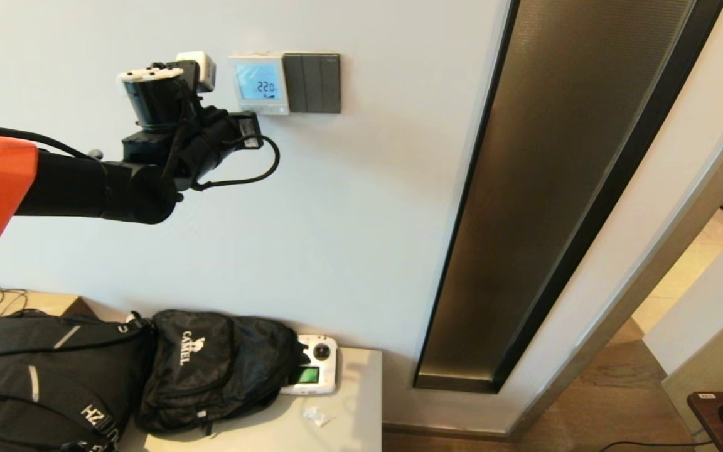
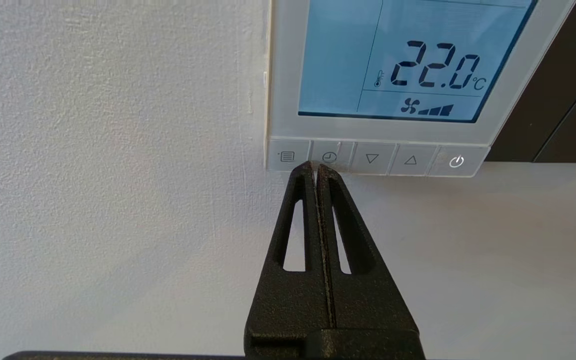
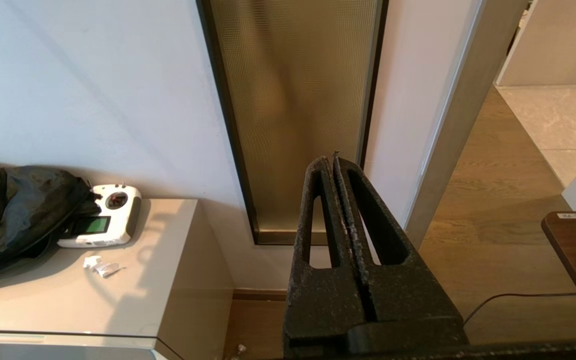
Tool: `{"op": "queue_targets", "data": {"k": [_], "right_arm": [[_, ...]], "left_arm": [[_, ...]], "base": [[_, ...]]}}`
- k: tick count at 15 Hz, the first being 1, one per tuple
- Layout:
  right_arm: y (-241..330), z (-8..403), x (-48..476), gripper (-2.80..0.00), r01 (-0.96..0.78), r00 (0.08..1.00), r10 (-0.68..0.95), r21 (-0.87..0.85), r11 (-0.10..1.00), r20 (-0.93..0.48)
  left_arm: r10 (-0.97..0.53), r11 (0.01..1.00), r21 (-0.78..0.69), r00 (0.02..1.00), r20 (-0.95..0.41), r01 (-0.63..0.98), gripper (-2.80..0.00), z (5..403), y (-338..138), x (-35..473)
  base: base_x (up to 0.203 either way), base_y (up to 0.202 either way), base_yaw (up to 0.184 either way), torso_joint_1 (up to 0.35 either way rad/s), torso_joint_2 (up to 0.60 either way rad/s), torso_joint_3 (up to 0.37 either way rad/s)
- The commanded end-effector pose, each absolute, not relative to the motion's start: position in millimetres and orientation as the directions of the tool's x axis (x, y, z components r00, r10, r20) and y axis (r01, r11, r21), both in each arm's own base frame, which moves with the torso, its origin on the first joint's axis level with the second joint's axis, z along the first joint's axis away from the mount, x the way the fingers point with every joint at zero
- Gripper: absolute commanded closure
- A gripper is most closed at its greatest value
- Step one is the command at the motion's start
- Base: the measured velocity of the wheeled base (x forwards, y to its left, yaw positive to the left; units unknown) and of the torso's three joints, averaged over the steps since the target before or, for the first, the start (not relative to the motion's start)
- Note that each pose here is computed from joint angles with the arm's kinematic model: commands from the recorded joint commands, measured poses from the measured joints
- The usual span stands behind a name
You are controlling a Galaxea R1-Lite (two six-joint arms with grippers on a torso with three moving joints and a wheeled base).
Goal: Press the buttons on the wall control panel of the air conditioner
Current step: Press the temperature increase button
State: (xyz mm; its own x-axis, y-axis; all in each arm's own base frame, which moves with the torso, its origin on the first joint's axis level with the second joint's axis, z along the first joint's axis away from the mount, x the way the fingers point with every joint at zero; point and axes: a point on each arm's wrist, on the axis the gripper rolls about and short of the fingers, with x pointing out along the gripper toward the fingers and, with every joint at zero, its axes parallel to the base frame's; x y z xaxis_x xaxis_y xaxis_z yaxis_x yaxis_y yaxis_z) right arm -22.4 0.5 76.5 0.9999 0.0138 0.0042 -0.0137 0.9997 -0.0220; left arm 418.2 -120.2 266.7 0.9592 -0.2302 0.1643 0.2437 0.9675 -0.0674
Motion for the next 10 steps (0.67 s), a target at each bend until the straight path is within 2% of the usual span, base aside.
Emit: {"op": "queue_targets", "data": {"k": [1, 10], "right_arm": [[1, 76, -22, 0.00, -0.014, 1.000, 0.014, -0.023, 1.000, 0.002], [1, 76, -22, 0.00, -0.014, 1.000, 0.014, -0.023, 1.000, 0.002]], "left_arm": [[-0.229, 0.968, -0.069, 0.958, 0.171, 0.243, 0.00, 270, -119, 413], [-0.235, 0.966, -0.067, 0.955, 0.180, 0.251, 0.00, 275, -117, 401]], "base": [[0.000, 0.000, 0.000, 0.000, 0.00, 0.000], [0.000, 0.000, 0.000, 0.000, 0.00, 0.000]]}}
